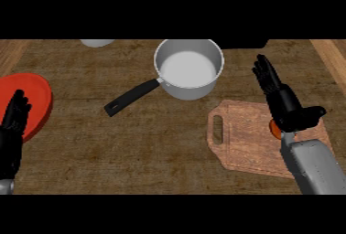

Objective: Pick the tomato from the cutting board and place it in the pot

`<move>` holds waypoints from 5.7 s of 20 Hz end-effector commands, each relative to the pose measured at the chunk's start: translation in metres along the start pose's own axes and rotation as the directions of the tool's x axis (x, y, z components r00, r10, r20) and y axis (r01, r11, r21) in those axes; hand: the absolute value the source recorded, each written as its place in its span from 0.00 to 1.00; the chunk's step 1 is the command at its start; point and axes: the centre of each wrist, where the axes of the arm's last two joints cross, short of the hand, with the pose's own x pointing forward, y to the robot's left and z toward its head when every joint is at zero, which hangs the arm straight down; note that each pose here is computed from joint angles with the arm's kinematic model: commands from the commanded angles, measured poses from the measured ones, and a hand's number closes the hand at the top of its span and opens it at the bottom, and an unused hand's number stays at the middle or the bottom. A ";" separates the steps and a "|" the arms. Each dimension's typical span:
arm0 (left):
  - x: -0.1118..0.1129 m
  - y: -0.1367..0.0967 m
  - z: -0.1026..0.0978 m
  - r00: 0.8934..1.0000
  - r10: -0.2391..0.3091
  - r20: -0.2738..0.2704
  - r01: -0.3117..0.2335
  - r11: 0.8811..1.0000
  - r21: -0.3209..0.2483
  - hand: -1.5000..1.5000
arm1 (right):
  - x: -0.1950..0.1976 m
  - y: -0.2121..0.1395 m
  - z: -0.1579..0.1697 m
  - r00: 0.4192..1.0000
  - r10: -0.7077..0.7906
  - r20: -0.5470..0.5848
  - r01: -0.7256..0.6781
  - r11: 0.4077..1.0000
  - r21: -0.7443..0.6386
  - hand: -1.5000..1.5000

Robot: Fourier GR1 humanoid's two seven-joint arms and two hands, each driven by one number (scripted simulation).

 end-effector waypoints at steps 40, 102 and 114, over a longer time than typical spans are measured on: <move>0.044 -0.100 0.009 0.932 0.323 -0.163 -0.359 0.886 -0.294 0.50 | 0.134 -0.180 0.086 0.568 0.750 0.339 -0.808 0.429 0.404 0.00; 0.049 -0.074 -0.004 0.933 0.319 -0.166 -0.356 0.883 -0.305 0.50 | -0.019 -0.079 0.042 0.404 0.880 0.251 -0.834 0.242 0.496 1.00; 0.036 -0.095 0.000 0.931 0.319 -0.179 -0.359 0.888 -0.286 0.50 | -0.018 -0.047 0.037 0.410 0.912 0.011 -0.831 0.368 0.416 1.00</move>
